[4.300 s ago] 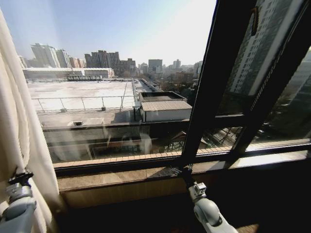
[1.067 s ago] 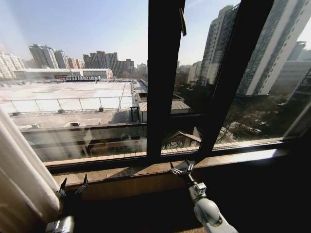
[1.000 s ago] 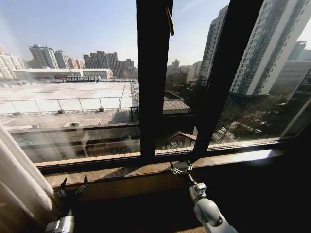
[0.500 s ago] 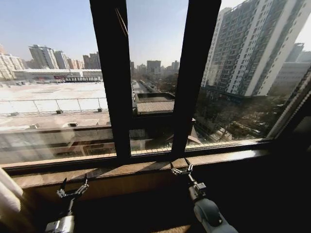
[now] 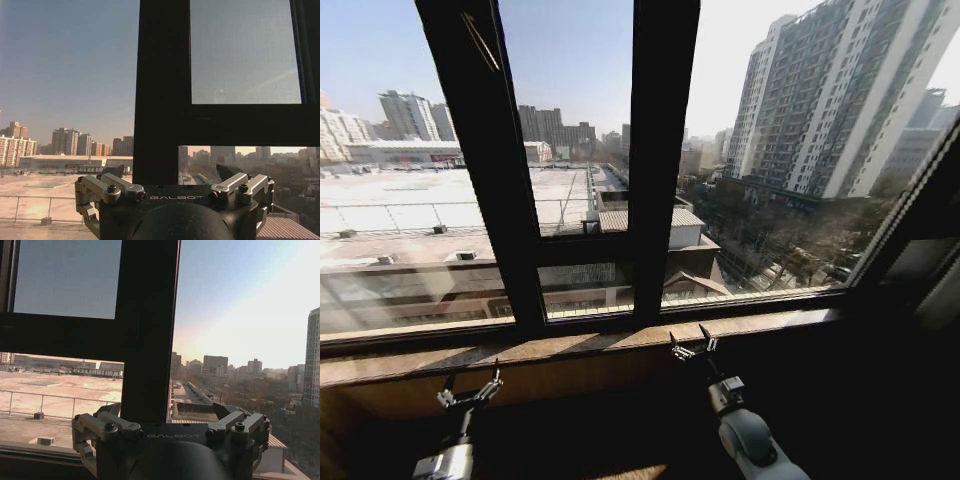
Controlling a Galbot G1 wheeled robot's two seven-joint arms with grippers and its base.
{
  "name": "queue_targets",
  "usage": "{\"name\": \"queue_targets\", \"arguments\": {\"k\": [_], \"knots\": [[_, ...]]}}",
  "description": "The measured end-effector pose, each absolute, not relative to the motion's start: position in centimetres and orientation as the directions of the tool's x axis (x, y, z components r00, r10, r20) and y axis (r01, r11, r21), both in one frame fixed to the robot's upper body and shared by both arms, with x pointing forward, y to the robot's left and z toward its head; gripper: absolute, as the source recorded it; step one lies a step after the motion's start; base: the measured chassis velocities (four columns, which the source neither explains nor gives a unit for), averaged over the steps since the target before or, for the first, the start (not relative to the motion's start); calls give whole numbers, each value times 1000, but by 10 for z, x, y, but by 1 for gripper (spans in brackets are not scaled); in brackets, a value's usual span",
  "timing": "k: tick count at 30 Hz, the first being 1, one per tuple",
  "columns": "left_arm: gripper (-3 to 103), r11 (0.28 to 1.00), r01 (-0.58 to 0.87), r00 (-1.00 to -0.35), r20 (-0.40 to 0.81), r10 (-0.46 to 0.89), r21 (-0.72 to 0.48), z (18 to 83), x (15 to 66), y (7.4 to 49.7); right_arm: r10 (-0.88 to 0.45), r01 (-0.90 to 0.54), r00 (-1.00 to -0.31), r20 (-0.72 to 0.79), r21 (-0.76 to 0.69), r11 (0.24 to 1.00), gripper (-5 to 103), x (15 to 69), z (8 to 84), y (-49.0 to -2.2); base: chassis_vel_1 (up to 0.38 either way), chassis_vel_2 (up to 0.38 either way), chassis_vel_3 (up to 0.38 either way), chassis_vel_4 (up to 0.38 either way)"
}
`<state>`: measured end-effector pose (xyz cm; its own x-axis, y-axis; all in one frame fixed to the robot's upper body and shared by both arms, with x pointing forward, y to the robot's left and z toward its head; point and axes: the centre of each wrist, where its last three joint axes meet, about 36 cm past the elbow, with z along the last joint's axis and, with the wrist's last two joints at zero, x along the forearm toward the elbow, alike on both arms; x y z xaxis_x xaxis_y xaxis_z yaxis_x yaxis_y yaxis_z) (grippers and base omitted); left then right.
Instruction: Open the curtains by pulling them apart, changing their state from closed to fully open.
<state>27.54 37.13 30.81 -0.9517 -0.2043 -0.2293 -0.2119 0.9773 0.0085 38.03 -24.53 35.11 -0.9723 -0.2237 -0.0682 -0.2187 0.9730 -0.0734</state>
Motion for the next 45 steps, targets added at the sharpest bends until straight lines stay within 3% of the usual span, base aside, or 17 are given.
{"name": "queue_targets", "arguments": {"k": [8,19,29,45], "knots": [[100,977,-212,-952,-229,-204,8,308,275,371,-224,-219,-972,-68,-74,973,100,380,351,-245,-326,-340,325,329],[100,977,-211,-952,-229,-203,9,308,275,371,-224,-219,-972,-68,-73,973,100,380,351,-245,-75,-78,93,58],[100,977,-213,-951,-230,-205,9,308,275,372,-224,-219,-972,-68,-73,973,100,380,351,-245,60,-72,-64,78],[100,977,-212,-952,-229,-205,8,308,275,371,-224,-219,-972,-68,-74,973,100,380,351,-245,217,-284,-210,315]]}}
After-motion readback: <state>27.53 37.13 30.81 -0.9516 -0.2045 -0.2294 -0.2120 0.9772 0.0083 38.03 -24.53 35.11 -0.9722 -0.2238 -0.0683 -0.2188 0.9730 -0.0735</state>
